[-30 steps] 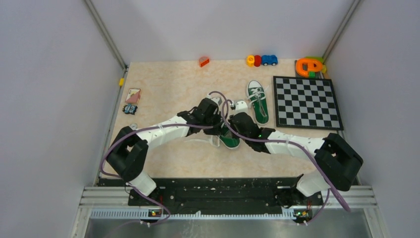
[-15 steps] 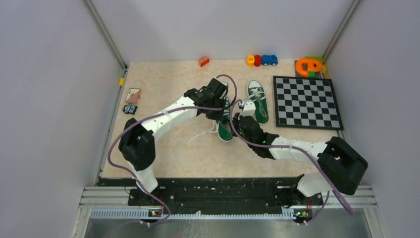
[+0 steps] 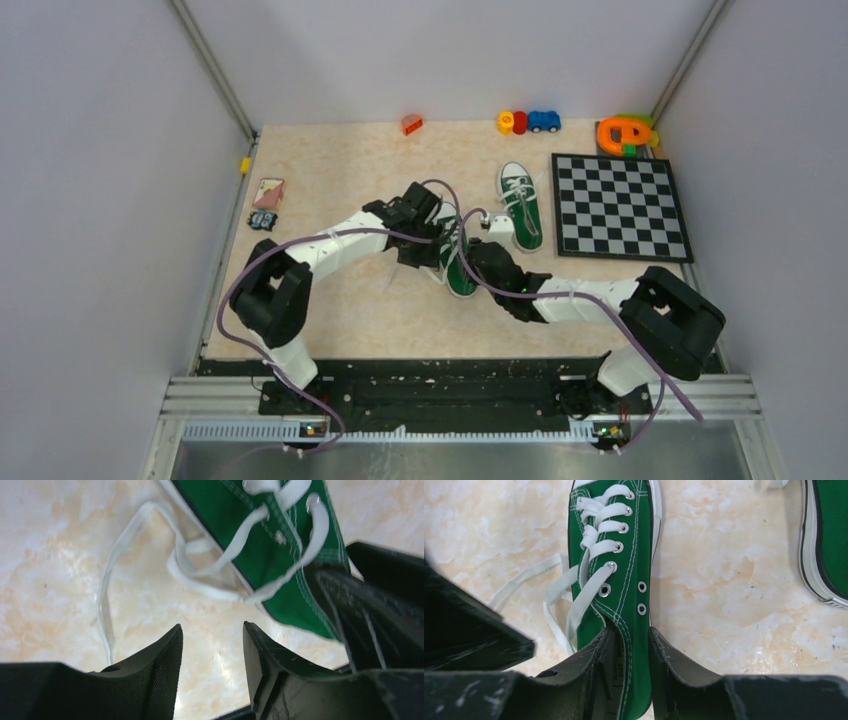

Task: Tie the shoes
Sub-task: Adjust the shoe at the center of the board, then cross the shoelace with the shoelace.

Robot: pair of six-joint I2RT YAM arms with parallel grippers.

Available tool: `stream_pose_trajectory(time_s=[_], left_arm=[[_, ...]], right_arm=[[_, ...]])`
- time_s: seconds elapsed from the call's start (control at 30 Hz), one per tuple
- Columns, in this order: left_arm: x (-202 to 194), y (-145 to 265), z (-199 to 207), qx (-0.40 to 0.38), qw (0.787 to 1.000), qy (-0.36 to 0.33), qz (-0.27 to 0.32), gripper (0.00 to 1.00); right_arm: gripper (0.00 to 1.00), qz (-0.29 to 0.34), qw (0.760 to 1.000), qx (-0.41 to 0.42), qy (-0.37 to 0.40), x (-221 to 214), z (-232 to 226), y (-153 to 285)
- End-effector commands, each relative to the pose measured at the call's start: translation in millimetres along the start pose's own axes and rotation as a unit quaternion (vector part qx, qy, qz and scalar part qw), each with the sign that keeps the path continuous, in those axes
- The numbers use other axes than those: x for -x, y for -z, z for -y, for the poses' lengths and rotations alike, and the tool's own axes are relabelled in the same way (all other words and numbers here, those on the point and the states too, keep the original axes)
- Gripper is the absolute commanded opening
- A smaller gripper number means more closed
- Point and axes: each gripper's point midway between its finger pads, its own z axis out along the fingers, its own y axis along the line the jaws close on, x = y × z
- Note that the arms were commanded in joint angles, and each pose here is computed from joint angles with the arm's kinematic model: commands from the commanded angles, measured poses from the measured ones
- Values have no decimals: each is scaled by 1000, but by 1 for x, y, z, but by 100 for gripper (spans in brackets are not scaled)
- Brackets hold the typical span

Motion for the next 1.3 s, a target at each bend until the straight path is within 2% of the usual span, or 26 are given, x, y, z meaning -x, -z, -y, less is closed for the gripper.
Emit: stream_pose_trajectory(time_s=[0.0,0.1,0.27,0.47,0.63,0.73,0.87,1.1,1.17,1.27], left_arm=[[22,54,16,-68,994,-7,83,54],[14,70,7,-92,991,-1,99,54],[16,66,-32,-98,985,47,134,52],[33,54,-47,-116,975,56,181,51],[38,45,-46,-134,971,43,192,51],[36,38,-55,-114,975,44,186,52],[29,28,-77,-61,982,57,171,52],[8,6,-91,-29,993,44,104,52],[4,-2,-94,-26,995,39,88,52],[-2,-13,-92,-30,997,38,54,47]], right_arm=[[32,-3,1000,21,16,13,-9,14],[38,-18,999,41,31,14,-14,24],[50,-30,996,74,36,31,-27,45],[50,-66,992,108,-2,42,-61,54],[50,-81,990,92,-62,31,-82,43],[51,-87,990,62,-92,16,-89,35],[54,-77,994,8,-76,-3,-93,33],[54,-83,996,22,-28,-9,-98,27],[54,-74,996,50,-15,-6,-103,31],[54,-80,994,77,-1,-7,-105,31]])
